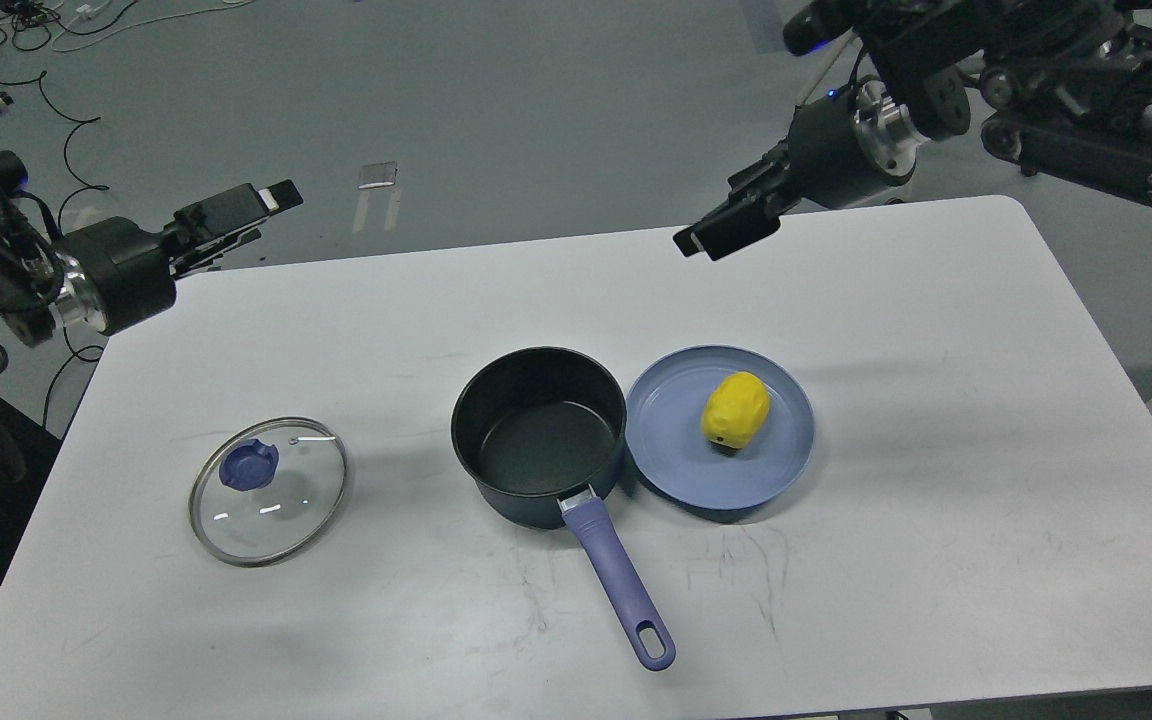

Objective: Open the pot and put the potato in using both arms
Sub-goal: 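Move the right gripper down over the yellow potato on the plate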

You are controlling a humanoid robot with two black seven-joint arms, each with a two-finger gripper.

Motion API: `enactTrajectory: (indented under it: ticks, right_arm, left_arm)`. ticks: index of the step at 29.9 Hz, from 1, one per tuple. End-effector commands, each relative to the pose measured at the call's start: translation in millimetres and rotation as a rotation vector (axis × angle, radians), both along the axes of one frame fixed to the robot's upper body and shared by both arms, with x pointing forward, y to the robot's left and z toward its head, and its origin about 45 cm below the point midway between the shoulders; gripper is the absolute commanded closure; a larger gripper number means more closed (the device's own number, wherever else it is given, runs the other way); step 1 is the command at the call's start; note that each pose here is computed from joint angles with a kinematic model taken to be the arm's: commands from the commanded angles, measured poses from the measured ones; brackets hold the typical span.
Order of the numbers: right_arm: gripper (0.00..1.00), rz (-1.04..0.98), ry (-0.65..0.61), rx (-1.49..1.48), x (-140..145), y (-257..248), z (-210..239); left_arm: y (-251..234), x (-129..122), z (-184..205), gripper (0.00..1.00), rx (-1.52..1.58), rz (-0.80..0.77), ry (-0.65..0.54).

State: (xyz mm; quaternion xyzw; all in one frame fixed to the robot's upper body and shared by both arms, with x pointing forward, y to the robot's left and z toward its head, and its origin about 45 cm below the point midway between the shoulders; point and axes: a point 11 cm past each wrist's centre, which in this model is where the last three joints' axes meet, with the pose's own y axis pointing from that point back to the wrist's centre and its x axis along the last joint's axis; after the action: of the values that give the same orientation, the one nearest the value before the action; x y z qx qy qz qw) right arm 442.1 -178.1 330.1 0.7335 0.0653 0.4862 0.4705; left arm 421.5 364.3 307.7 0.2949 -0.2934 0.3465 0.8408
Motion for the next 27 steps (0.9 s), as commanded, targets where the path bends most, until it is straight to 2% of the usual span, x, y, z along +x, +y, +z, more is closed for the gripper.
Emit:
enactTrajectory:
  ticks: [1, 4, 9, 21, 27]
  right_arm:
    - [0.00, 0.145, -0.031, -0.240, -15.4, 0.3, -21.7]
    - [0.00, 0.244, -0.070, -0.429, -21.6, -13.2, -39.3]
    - [0.00, 0.353, -0.094, -0.563, -33.2, -21.0, -53.6]
    - [0.00, 0.477, -0.093, -0.678, -40.9, -10.4, -99.1]
    - [0.00, 0.471, -0.081, -0.691, -35.1, 1.4, -121.4]
  left_arm:
    - [-1.2, 1.7, 5.4, 0.02, 0.001, -0.004, -0.012]
    - [-2.6, 2.9, 8.8, 0.02, 0.001, -0.007, -0.019]
    - [-4.8, 1.8, 10.3, 0.02, -0.001, -0.015, -0.021]
    - [2.8, 0.1, 13.0, 0.02, 0.008, -0.002, -0.024]
    - [4.8, -0.2, 13.9, 0.02, 0.009, 0.003, -0.025]
